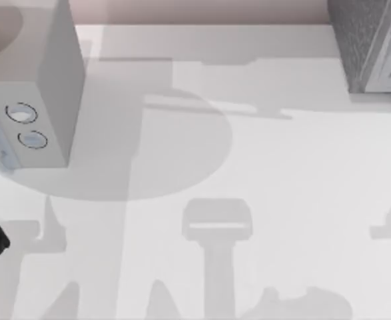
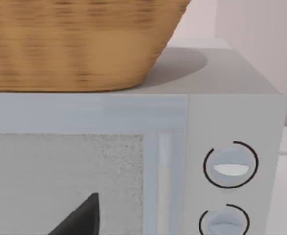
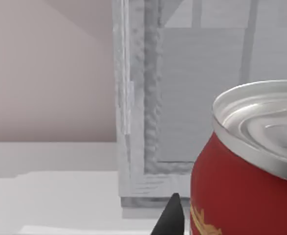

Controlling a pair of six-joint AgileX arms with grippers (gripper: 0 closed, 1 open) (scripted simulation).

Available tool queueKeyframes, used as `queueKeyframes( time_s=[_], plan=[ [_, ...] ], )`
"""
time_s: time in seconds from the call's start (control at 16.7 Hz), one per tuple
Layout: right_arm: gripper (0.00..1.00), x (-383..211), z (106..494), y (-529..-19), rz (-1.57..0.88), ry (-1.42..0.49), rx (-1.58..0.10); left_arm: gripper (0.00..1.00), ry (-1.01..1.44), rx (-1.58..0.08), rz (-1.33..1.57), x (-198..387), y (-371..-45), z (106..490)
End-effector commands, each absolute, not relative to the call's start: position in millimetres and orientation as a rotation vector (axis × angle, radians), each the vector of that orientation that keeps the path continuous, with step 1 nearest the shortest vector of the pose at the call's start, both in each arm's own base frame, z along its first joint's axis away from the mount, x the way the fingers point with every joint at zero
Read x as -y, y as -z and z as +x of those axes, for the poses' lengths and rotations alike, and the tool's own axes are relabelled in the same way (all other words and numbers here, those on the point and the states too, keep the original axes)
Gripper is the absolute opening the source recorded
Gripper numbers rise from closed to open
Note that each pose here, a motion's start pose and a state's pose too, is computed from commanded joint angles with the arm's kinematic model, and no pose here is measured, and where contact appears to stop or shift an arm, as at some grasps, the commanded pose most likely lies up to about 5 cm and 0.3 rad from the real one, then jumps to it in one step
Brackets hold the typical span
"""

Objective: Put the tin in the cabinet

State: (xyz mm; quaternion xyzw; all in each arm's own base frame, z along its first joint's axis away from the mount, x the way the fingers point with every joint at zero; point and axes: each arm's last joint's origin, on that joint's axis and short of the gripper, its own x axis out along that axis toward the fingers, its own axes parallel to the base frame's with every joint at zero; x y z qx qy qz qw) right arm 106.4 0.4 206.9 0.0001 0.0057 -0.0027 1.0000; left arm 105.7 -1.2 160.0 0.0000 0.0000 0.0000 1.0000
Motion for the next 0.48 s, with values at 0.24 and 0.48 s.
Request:
queueKeyframes(
  time_s=[0.24, 0.48],
  plan=[
    [0.00, -2.0, 111.0, -259.0, -0.002, 0.013, -0.003, 1.00, 0.000, 0.000, 0.000, 1.2, -160.0, 105.7],
    [0.00, -4.4, 119.6, -306.4, -0.005, 0.018, 0.006, 1.00, 0.000, 0.000, 0.000, 1.2, -160.0, 105.7]
  ],
)
